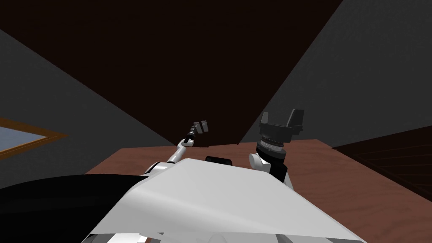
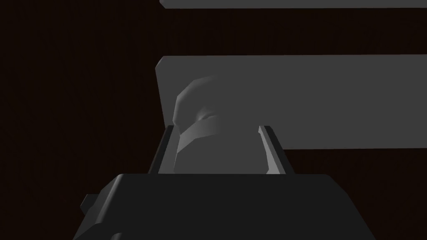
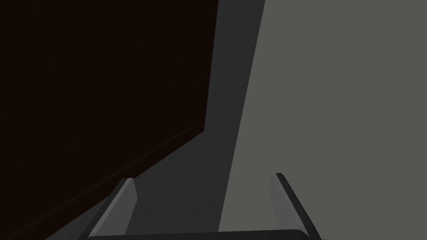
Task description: Pull the door open
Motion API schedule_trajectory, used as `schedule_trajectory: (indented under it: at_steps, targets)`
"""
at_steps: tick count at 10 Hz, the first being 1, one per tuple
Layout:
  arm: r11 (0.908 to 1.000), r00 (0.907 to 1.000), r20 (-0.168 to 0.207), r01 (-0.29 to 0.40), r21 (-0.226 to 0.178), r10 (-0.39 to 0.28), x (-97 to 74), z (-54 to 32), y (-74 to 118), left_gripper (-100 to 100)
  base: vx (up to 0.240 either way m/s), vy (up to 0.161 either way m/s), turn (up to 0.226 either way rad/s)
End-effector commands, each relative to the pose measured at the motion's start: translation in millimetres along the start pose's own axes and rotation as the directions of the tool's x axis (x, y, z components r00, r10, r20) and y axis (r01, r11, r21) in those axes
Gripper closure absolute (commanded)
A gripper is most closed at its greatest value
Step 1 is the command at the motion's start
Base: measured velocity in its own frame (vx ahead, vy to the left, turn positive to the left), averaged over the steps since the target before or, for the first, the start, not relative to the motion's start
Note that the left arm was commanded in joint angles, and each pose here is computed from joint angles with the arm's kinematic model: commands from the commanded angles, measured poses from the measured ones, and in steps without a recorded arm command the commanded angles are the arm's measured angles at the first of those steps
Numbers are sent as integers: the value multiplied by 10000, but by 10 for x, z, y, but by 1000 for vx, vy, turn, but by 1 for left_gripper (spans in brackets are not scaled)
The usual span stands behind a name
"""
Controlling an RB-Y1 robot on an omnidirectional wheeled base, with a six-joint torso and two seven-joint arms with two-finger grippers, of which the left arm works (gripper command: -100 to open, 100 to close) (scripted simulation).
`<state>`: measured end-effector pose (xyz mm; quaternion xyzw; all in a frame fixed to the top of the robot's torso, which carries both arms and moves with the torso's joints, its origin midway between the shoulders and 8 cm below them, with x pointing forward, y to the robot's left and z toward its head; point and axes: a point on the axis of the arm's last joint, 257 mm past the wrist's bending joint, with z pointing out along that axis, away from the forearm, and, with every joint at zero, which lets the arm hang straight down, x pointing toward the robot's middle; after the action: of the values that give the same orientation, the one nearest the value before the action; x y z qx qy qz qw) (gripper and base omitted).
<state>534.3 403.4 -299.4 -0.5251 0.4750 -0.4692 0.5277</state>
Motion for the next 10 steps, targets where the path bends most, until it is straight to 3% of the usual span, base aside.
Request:
schedule_trajectory:
  at_steps: [1, 2, 3, 6, 7, 10]
  targets:
    - [10000, 10000, 61, -17, -1, 17, -44, -5, -4, 100, -6, 2, 3]
    - [10000, 10000, 61, -17, -1, 17, -44, -5, -4, 100, 0, 0, 0]
    - [9997, 9997, 223, -109, -215, 114, -179, -81, 84, 100, -112, 88, 71]
    - [9991, 9993, 308, -203, -366, 214, -293, -146, 136, 100, -198, 109, 102]
    - [9996, 9999, 89, -130, -233, 132, -171, -110, 90, -100, -206, 28, -56]
    - [10000, 9994, -360, 0, -65, -2, 46, -81, 12, -100, -193, -85, -66]
